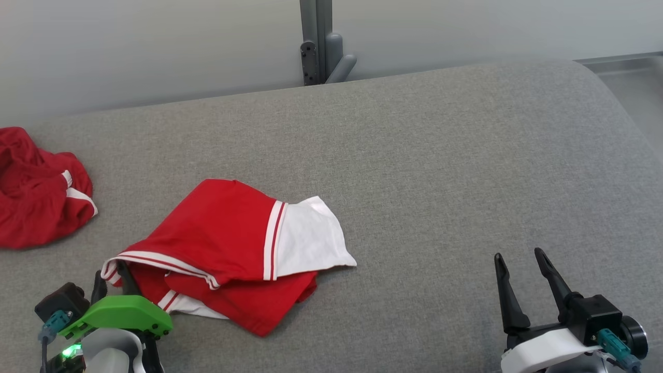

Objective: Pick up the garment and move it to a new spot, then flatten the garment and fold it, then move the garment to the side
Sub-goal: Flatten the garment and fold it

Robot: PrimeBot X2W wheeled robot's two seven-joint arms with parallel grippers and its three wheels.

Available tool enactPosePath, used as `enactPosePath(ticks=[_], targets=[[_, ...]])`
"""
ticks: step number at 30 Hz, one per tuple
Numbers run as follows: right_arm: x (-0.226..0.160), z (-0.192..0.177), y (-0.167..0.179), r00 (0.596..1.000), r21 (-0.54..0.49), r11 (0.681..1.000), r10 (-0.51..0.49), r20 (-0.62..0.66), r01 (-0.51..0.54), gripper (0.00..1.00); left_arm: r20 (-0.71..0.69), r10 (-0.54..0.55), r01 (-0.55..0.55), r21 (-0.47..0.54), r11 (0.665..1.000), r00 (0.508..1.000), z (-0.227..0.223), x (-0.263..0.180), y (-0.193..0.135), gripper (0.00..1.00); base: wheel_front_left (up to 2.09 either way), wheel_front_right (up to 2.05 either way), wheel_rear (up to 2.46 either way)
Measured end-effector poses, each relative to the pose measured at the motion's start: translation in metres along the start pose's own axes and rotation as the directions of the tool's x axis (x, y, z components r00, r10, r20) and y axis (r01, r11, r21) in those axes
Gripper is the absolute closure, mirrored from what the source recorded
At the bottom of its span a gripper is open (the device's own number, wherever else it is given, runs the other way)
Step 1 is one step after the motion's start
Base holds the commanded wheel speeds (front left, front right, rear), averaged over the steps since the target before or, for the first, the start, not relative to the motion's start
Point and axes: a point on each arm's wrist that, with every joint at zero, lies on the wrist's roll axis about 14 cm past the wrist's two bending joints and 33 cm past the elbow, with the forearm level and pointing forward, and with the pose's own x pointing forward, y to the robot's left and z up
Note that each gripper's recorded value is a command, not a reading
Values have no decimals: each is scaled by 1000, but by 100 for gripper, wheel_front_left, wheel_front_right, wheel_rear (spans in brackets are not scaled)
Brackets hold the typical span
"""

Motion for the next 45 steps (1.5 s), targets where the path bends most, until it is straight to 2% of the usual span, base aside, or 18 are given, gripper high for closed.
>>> enactPosePath(ticks=[4, 8, 11, 15, 23, 28, 32, 35, 42, 43, 45], targets=[[-1, 1, 4, 1000, -1, 1000, 12, 3, -12, 0, 21, -7, 7, 11, 1000, 1000, 5, -5, 3, 0, 0, 0, 0], [-4, 2, 8, 1000, 0, 1000, 23, 7, -23, 0, 74, -87, 79, 100, 992, 993, 20, -10, -11, 0, 0, 0, 0], [-6, 3, 9, 1000, 0, 1000, 26, 10, -26, 0, 101, -208, 192, 148, 970, 973, 26, -19, -42, 0, 0, 0, 0], [-7, 3, 11, 999, 1, 999, 33, 11, -33, 0, 89, -292, 274, 173, 946, 952, 18, -33, -65, 0, 0, 0, 0], [-9, 5, 13, 999, 2, 999, 38, 19, -38, 0, -63, -422, 424, 227, 877, 905, -38, -73, -93, 0, 0, 0, 0], [-11, 4, 11, 999, 2, 1000, 31, 14, -32, 0, -120, -430, 447, 275, 851, 895, -57, -82, -98, 0, 0, 0, 0], [-12, 3, 9, 1000, 2, 1000, 24, 11, -24, 0, -89, -440, 433, 427, 794, 894, -46, -74, -103, 0, 0, 0, 0], [-12, 2, 7, 1000, 2, 1000, 18, 9, -18, 0, -76, -452, 429, 483, 763, 889, -41, -70, -106, 0, 0, 0, 0], [-13, 1, 4, 1000, 3, 1000, 9, 5, -9, 0, -82, -478, 450, 505, 737, 875, -40, -66, -116, 0, 0, 0, 0], [-13, 1, 4, 1000, 3, 1000, 9, 4, -9, 0, -84, -482, 453, 508, 732, 872, -40, -65, -117, 35, 0, 0, 0], [-13, 1, 4, 1000, 4, 1000, 8, 4, -8, 0, -84, -494, 464, 510, 725, 865, -38, -63, -123, 87, 0, 0, 0]])
